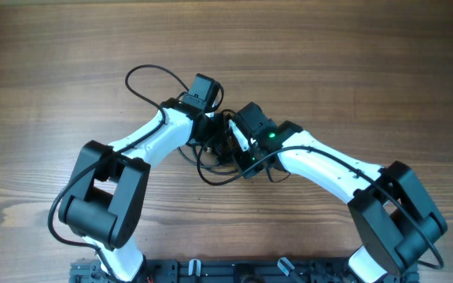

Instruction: Untangle cables

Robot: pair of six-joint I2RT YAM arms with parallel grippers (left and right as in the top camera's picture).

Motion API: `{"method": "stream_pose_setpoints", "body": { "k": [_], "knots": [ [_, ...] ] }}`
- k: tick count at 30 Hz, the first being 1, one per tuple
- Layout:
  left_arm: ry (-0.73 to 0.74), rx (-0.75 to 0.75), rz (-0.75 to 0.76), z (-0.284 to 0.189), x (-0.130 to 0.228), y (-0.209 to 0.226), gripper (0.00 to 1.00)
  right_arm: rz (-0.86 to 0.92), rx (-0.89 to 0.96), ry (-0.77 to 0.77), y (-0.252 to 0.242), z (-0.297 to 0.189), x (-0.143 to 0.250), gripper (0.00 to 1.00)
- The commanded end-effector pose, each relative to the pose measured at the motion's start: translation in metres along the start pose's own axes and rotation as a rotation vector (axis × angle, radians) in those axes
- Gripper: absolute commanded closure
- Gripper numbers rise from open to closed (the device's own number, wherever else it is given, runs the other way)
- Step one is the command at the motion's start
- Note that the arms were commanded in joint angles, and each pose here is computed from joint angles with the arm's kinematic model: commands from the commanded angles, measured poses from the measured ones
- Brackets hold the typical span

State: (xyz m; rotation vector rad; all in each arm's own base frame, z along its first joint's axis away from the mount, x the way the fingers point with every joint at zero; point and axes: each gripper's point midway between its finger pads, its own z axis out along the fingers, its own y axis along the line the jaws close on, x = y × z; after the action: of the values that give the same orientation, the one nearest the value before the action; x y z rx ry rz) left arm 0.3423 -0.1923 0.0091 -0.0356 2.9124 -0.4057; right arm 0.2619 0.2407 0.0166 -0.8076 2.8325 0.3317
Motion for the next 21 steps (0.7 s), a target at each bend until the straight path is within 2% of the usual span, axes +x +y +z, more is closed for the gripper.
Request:
{"method": "stream_pose_setpoints", "body": {
  "k": [1, 7, 11, 12, 14, 17, 21],
  "knots": [
    [0.006, -0.035, -0.014, 0.008, 0.003, 0.008, 0.65, -0.008, 0.089, 0.030, -0.017, 0.010, 0.009, 0.72],
    [0.006, -0.034, -0.014, 0.008, 0.003, 0.008, 0.65, -0.035, 0.156, 0.020, -0.028, 0.009, 0.007, 0.73],
    [0.007, -0.035, -0.014, 0.008, 0.003, 0.008, 0.64, -0.039, 0.200, -0.022, -0.035, 0.008, -0.003, 0.83],
    [0.006, -0.034, -0.014, 0.008, 0.003, 0.008, 0.64, -0.050, 0.196, -0.022, -0.034, 0.009, -0.004, 0.94],
    [0.006, -0.034, -0.014, 0.008, 0.003, 0.008, 0.64, -0.131, 0.104, -0.006, -0.019, 0.011, -0.001, 0.96],
    [0.005, -0.034, -0.014, 0.008, 0.002, 0.008, 0.65, -0.129, 0.020, -0.008, -0.004, -0.005, -0.004, 0.96],
    [0.002, -0.033, -0.014, 0.008, 0.002, 0.008, 0.67, -0.023, -0.181, -0.130, 0.019, -0.070, -0.030, 0.96]
  ]
}}
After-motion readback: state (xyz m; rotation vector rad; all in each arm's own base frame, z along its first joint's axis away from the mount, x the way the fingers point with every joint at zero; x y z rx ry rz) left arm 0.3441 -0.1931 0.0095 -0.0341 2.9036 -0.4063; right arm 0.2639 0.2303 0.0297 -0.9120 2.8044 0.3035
